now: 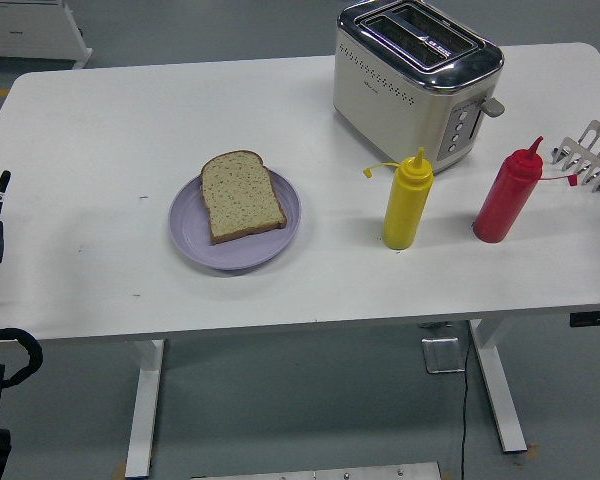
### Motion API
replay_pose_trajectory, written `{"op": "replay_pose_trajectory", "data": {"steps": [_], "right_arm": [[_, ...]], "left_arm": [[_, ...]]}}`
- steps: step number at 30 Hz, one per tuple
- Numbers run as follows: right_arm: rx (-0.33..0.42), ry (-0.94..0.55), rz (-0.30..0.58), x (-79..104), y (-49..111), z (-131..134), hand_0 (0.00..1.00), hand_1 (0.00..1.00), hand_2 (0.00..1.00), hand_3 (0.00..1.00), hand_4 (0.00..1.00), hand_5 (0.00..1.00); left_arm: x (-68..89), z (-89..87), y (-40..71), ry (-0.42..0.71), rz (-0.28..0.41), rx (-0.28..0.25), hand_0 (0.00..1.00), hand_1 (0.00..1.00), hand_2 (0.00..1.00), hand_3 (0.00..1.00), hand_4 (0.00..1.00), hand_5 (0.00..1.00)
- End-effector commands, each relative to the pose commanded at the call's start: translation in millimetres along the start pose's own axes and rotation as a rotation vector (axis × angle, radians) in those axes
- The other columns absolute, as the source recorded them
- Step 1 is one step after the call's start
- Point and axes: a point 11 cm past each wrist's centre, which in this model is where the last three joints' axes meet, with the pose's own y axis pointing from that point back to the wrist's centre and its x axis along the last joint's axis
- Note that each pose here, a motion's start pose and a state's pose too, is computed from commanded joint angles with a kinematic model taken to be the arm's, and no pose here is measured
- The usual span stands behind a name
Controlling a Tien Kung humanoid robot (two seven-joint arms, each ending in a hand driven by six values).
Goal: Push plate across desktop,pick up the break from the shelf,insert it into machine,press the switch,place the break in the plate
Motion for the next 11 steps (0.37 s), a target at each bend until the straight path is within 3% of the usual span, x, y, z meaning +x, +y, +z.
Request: {"op": "replay_pose_trajectory", "data": {"steps": [11], "right_arm": [[0.0, -0.004, 0.0, 0.5, 0.3, -0.2, 0.825, 0.777, 0.748, 0.735, 0.363, 0.54]], "left_arm": [[0.5, -0.6, -0.3, 0.001, 0.003, 0.001, 0.823, 0.885, 0.891, 0.783, 0.63, 0.998]]}}
